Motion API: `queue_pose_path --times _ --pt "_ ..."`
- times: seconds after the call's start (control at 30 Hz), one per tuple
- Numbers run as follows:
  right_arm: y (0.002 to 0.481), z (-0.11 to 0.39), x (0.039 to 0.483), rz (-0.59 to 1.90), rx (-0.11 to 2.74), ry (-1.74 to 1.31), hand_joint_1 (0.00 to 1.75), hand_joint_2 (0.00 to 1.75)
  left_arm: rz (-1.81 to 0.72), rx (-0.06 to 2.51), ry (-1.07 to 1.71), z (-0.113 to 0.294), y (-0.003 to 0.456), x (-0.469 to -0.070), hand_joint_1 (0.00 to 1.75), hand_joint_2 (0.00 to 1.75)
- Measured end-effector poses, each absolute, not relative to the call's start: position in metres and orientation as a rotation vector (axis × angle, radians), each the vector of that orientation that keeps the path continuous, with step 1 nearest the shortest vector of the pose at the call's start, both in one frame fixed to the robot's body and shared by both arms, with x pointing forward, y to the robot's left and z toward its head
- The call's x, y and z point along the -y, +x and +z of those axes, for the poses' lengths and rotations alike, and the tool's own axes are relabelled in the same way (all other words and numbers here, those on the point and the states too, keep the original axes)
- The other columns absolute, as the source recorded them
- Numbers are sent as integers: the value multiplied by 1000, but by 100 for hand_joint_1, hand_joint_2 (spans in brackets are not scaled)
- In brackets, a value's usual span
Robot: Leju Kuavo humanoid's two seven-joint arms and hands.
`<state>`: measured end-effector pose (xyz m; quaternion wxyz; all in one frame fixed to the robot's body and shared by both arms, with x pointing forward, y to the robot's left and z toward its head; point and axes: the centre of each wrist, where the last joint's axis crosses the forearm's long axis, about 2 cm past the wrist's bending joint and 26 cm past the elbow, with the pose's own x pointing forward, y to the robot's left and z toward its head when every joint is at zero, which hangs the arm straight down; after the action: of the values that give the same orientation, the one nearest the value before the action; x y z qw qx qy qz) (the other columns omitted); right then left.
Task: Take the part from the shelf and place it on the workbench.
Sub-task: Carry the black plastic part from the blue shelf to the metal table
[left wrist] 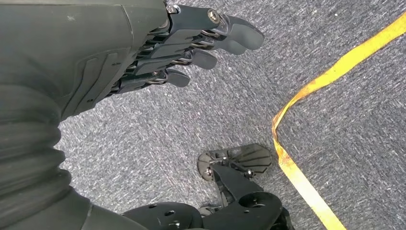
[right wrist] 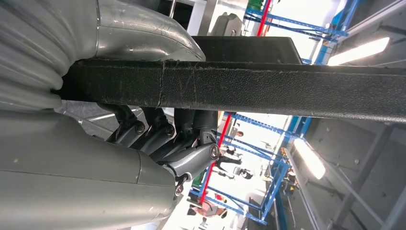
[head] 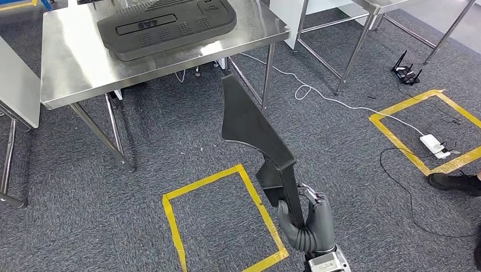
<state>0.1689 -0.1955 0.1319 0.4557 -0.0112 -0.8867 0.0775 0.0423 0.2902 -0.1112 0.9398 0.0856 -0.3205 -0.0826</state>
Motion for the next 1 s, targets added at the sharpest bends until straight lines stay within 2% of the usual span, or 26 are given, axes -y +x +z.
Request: queue_pose_path --times 1.0 --pt "170 133 196 193 2195 -39 175 175 -167 655 162 -111 41 -293 0 175"
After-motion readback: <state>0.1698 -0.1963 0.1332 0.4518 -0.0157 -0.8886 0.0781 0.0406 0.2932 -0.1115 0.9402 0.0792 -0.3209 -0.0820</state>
